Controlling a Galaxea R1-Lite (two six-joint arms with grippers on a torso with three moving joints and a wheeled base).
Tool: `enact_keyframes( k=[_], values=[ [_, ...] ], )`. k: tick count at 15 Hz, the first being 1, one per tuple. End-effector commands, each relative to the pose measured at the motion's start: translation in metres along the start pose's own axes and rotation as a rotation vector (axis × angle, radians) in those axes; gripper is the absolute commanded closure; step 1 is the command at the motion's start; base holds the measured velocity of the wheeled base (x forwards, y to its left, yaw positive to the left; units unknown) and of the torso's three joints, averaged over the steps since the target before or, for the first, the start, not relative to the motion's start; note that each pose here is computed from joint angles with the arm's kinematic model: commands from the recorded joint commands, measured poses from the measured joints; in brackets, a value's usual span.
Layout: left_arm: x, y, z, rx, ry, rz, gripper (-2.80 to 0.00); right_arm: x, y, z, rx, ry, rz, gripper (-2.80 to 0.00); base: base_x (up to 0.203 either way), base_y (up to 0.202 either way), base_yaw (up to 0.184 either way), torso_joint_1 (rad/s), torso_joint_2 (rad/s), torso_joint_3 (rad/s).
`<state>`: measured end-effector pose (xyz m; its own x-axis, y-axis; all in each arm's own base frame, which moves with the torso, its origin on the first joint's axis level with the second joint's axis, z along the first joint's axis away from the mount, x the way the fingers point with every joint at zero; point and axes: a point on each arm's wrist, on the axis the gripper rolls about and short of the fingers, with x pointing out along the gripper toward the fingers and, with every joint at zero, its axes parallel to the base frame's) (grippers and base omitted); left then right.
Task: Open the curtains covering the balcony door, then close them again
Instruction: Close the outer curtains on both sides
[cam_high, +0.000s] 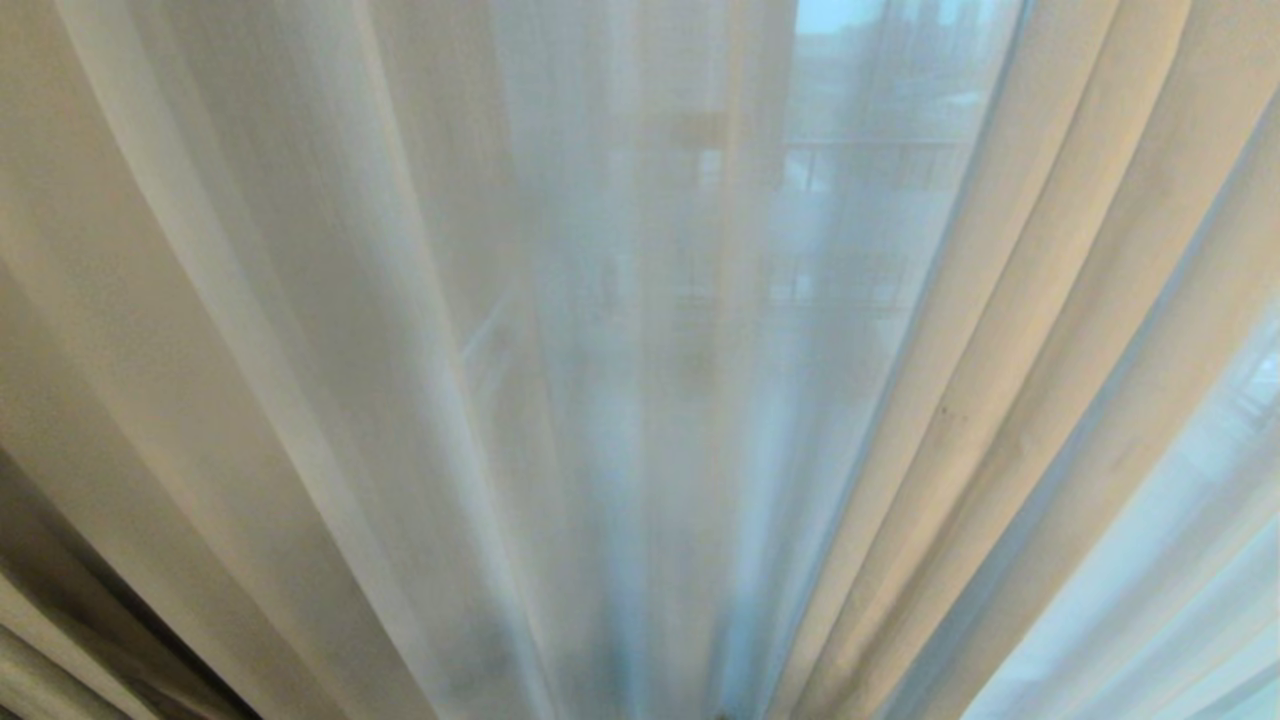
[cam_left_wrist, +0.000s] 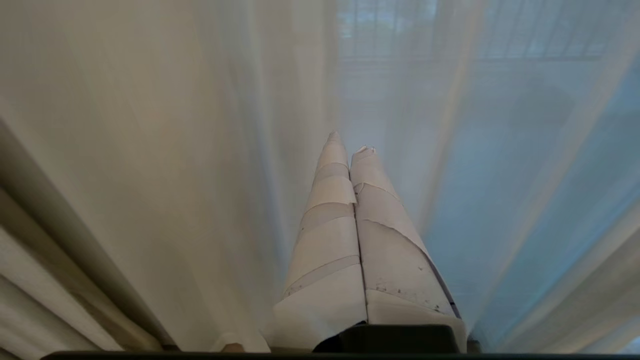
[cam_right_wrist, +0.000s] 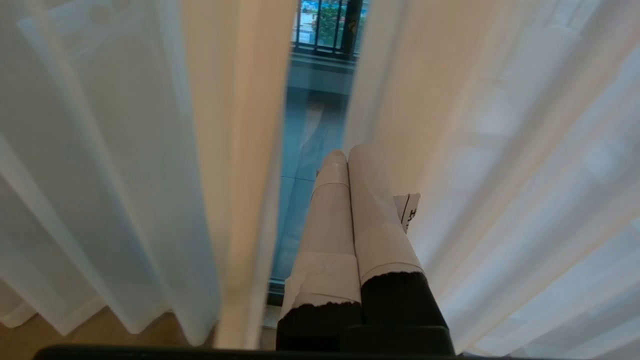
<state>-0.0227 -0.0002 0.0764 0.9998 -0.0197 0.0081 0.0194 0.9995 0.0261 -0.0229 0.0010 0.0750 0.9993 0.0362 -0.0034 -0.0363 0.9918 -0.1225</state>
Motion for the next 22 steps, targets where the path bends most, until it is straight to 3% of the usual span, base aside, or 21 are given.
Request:
enact_keyframes(
  k=[1,14,22],
  values=[
    [-0.0001,0.0,0.0,0.0,-0.001,0.0,0.0,0.0001,0.0,0.0,-0.001,0.001,0.001,0.0,0.0,0.188,0.003,0.008,0.0,0.002],
    [-0.0001,0.0,0.0,0.002,-0.001,0.0,0.0,0.0001,0.0,0.0,-0.001,0.001,0.001,0.0,0.0,0.186,0.0,0.002,0.0,0.001],
    [-0.0001,-0.0001,0.0001,0.017,-0.002,-0.004,0.0,0.0001,0.0,0.0,-0.001,0.001,0.001,0.0,0.0,0.009,0.0,0.0,0.0,0.0]
  ],
)
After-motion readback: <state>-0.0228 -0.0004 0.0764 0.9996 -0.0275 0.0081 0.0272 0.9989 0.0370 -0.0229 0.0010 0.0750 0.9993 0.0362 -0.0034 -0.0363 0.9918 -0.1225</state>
